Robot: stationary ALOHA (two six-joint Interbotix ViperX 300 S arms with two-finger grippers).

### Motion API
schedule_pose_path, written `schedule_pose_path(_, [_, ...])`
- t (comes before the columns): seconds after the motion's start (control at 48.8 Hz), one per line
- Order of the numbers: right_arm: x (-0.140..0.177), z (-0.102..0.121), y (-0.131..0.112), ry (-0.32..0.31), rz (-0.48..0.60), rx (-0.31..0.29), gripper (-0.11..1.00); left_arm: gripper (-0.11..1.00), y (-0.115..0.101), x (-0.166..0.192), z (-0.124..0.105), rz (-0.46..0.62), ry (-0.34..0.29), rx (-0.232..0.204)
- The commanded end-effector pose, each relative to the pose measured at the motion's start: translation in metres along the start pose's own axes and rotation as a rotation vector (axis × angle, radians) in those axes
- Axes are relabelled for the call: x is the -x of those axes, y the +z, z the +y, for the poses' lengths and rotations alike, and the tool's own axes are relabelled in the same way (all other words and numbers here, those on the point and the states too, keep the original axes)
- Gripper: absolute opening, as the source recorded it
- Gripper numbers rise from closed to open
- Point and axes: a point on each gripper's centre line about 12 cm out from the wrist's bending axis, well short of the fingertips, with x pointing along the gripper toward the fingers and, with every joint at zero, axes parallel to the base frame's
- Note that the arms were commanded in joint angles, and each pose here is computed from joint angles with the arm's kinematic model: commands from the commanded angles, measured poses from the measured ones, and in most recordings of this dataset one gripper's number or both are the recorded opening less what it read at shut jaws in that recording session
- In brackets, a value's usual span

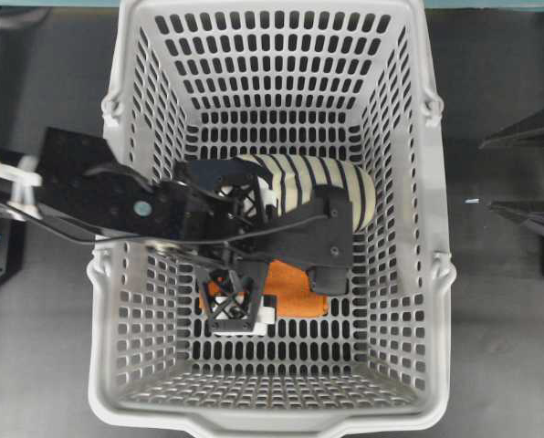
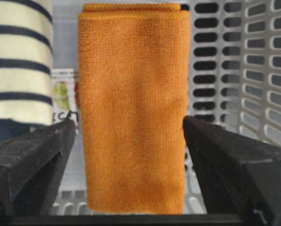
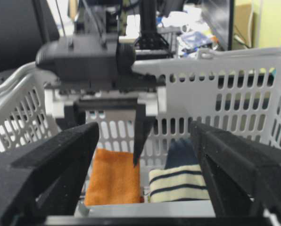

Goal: Pick up the orange cloth from the shopping basket with the left arm.
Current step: 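Lower the open left gripper down onto the orange cloth, then close the left gripper on the orange cloth's edge, then lift the gripped orange cloth upward out of the basket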

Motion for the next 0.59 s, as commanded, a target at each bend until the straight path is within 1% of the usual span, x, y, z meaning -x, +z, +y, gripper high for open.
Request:
schedule_pose_path(0.0, [-0.001, 0.000, 0.002, 0.002, -0.006, -0.005, 0.75, 0.89, 0.002, -0.004, -0.002, 0.001, 0.000, -0.008])
schedule_pose_path(0.266, [0.001, 0.000, 0.001, 0.002, -0.011, -0.005, 0.75, 0.89, -0.015, -0.045, -0.002, 0.099, 0.011, -0.011])
schedule_pose_path(0.41, [0.003, 0.000, 0.000, -0.001, -0.012, -0.005, 0.75, 0.88, -0.023, -0.056, -0.001, 0.128, 0.013, -0.011])
schedule_pose_path(0.574, [0.004, -0.002, 0.000, -0.008, -0.017, -0.005, 0.75, 0.87, -0.030, -0.059, 0.000, 0.139, 0.015, -0.013])
